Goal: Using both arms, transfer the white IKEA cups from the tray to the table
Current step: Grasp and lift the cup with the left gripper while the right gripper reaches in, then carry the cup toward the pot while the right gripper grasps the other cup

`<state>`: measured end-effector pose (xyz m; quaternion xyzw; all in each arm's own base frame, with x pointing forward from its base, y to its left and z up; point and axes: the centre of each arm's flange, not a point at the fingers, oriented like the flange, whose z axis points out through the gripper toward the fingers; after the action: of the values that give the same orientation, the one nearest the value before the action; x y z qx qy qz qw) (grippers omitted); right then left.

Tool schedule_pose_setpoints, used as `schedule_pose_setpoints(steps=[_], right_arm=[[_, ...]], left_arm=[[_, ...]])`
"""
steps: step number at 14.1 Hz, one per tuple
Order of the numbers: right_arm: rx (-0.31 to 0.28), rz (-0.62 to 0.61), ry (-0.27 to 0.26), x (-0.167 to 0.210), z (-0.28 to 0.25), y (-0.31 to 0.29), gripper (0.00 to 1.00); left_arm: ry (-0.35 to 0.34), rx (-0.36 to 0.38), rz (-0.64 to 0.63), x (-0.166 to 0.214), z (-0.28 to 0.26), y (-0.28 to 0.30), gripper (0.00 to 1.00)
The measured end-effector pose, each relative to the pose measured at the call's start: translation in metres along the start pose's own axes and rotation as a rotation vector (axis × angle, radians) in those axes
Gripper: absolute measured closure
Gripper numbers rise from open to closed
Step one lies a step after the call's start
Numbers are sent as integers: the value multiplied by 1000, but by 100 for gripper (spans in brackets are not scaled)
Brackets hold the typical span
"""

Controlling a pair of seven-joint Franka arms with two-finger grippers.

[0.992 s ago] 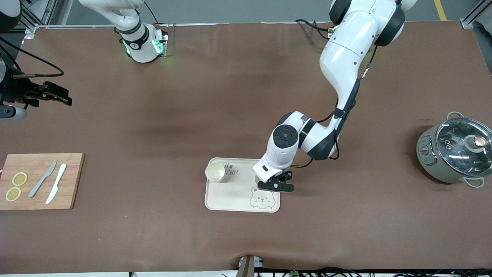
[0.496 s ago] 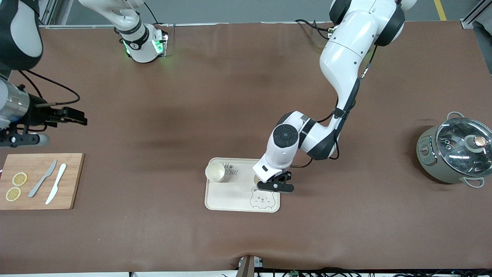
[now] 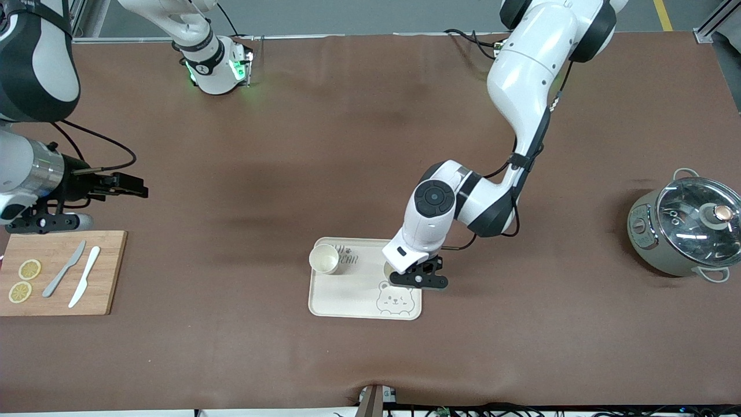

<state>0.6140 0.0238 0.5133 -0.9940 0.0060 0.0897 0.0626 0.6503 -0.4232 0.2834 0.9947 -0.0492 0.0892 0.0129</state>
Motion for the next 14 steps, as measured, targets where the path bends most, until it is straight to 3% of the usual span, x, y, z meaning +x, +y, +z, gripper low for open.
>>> schedule_pose_setpoints(steps=[2,7,14], right_arm=[[32,60,-12,11,17,-9,0],[25,96,-3,28,47,-51,0],[30,192,62,50,85,-100,0]], left_arm=[[-9,11,1,-3,-23,-7,95],[-36,6,40,-14,-86,-71,95],[-97,20,102,-59,-122,-162,95]])
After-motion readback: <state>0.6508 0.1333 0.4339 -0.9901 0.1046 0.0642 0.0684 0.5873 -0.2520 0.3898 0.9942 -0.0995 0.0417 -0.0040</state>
